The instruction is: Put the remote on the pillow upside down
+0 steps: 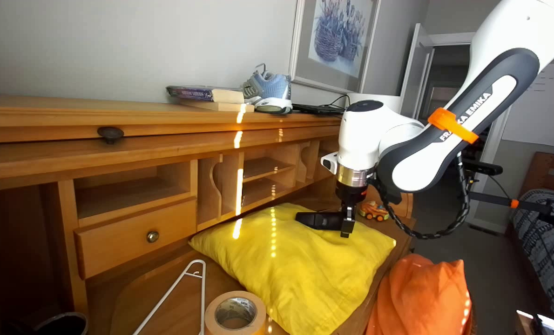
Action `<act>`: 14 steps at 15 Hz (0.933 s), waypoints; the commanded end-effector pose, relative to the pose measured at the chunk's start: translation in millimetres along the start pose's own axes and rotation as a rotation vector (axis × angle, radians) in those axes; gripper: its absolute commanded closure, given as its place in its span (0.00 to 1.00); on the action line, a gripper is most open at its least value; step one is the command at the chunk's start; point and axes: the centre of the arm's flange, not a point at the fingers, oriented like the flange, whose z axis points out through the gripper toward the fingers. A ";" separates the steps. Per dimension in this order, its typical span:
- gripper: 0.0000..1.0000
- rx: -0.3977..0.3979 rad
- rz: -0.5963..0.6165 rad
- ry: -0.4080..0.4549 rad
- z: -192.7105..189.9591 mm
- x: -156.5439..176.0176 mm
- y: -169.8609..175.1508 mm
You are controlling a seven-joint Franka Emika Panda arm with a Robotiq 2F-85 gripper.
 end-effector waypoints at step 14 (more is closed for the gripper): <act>0.68 -0.071 -0.341 0.176 20.3 5.4 -63.9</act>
